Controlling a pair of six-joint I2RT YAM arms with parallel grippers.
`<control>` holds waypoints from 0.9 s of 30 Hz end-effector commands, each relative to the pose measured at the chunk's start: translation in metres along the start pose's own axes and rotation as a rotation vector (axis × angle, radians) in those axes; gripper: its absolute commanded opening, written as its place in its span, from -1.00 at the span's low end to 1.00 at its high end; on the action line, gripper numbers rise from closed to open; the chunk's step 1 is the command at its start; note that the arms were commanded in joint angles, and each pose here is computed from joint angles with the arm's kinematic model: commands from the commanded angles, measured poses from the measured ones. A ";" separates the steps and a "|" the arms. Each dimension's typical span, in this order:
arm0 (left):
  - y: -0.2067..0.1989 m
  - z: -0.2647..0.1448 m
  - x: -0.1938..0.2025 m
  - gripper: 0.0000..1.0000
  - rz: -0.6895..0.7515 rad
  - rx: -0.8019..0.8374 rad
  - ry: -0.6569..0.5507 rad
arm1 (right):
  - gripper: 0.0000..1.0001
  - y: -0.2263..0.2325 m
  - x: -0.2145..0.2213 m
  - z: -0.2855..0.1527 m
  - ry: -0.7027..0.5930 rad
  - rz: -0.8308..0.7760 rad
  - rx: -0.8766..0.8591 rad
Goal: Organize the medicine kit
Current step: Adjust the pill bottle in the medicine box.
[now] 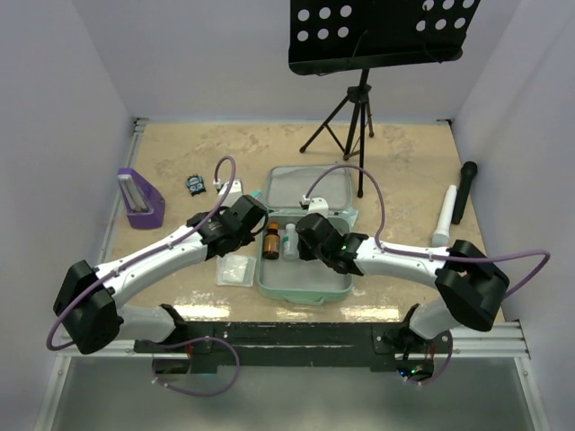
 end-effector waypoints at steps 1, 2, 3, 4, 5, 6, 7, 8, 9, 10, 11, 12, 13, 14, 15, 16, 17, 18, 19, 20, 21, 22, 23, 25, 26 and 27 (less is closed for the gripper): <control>0.003 0.011 0.005 -0.67 -0.042 -0.023 -0.002 | -0.63 0.017 -0.014 0.005 -0.033 0.000 -0.040; 0.002 0.012 0.007 -0.67 -0.039 -0.019 0.002 | -0.64 0.018 -0.014 0.006 -0.028 -0.001 -0.042; 0.001 0.015 0.008 -0.67 -0.036 -0.017 0.009 | -0.64 0.018 -0.012 0.009 -0.020 -0.006 -0.038; 0.000 0.016 0.009 -0.67 -0.033 -0.014 0.012 | -0.64 0.018 -0.011 0.011 -0.015 -0.007 -0.036; -0.001 0.018 0.010 -0.67 -0.028 -0.011 0.018 | -0.64 0.018 -0.011 0.012 -0.012 -0.008 -0.037; -0.003 0.019 0.011 -0.67 -0.025 -0.005 0.023 | -0.64 0.020 -0.011 0.012 -0.011 -0.008 -0.043; -0.004 0.021 0.013 -0.67 -0.020 -0.001 0.031 | -0.64 0.021 -0.011 0.013 -0.012 -0.007 -0.047; -0.005 0.022 0.014 -0.67 -0.018 0.004 0.037 | -0.63 0.021 -0.011 0.014 -0.011 -0.007 -0.048; -0.006 0.023 0.015 -0.66 -0.020 0.012 0.039 | -0.63 0.021 -0.011 0.014 -0.010 -0.009 -0.045; -0.007 0.024 0.017 -0.66 -0.019 0.016 0.047 | -0.62 0.022 -0.012 0.015 -0.013 -0.009 -0.044; -0.007 0.025 0.019 -0.66 -0.020 0.020 0.052 | -0.62 0.023 -0.012 0.016 -0.014 -0.011 -0.047; -0.007 0.026 0.020 -0.65 -0.021 0.024 0.054 | -0.62 0.023 -0.013 0.016 -0.014 -0.013 -0.052; -0.007 0.026 0.021 -0.65 -0.022 0.024 0.057 | -0.62 0.024 -0.012 0.016 -0.014 -0.015 -0.058; -0.007 0.026 0.022 -0.65 -0.023 0.023 0.057 | -0.61 0.025 -0.013 0.017 -0.013 -0.016 -0.065; -0.006 0.025 0.021 -0.65 -0.025 0.020 0.055 | -0.61 0.025 -0.013 0.017 -0.014 -0.018 -0.064; -0.005 0.025 0.022 -0.65 -0.024 0.014 0.055 | -0.61 0.026 -0.013 0.018 -0.014 -0.020 -0.063; -0.004 0.024 0.021 -0.64 -0.026 0.007 0.052 | -0.61 0.026 -0.015 0.017 -0.016 -0.019 -0.058; -0.002 0.023 0.020 -0.64 -0.028 -0.001 0.045 | -0.60 0.026 -0.015 0.017 -0.017 -0.021 -0.057; -0.001 0.022 0.020 -0.63 -0.032 -0.008 0.041 | -0.60 0.026 -0.017 0.015 -0.019 -0.021 -0.055; 0.001 0.020 0.017 -0.61 -0.036 -0.013 0.031 | -0.59 0.026 -0.018 0.013 -0.022 -0.022 -0.054; 0.003 0.018 0.016 -0.58 -0.039 -0.022 0.025 | -0.56 0.025 -0.018 0.011 -0.024 -0.022 -0.051; 0.004 0.016 0.014 -0.54 -0.047 -0.026 0.014 | -0.55 0.025 -0.021 0.008 -0.029 -0.023 -0.050; 0.006 0.014 0.013 -0.51 -0.051 -0.035 0.006 | -0.52 0.024 -0.022 0.005 -0.031 -0.023 -0.048; 0.010 0.012 0.009 -0.46 -0.068 -0.053 -0.010 | -0.45 0.023 -0.026 -0.002 -0.042 -0.021 -0.044; 0.013 0.010 0.009 -0.46 -0.076 -0.065 -0.016 | -0.39 0.023 -0.029 -0.007 -0.054 -0.016 -0.044; 0.015 0.010 0.007 -0.45 -0.091 -0.082 -0.024 | -0.34 0.021 -0.030 -0.012 -0.062 -0.013 -0.042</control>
Point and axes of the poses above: each gripper's point midway between its finger pads, its own z axis out along the fingers, its own y axis along the line the jaws close on, x = y × z, the point moved 8 cm from there along -z, back along the fingers, and after that the axes turned 13 degrees about z, right-handed, at the moved point
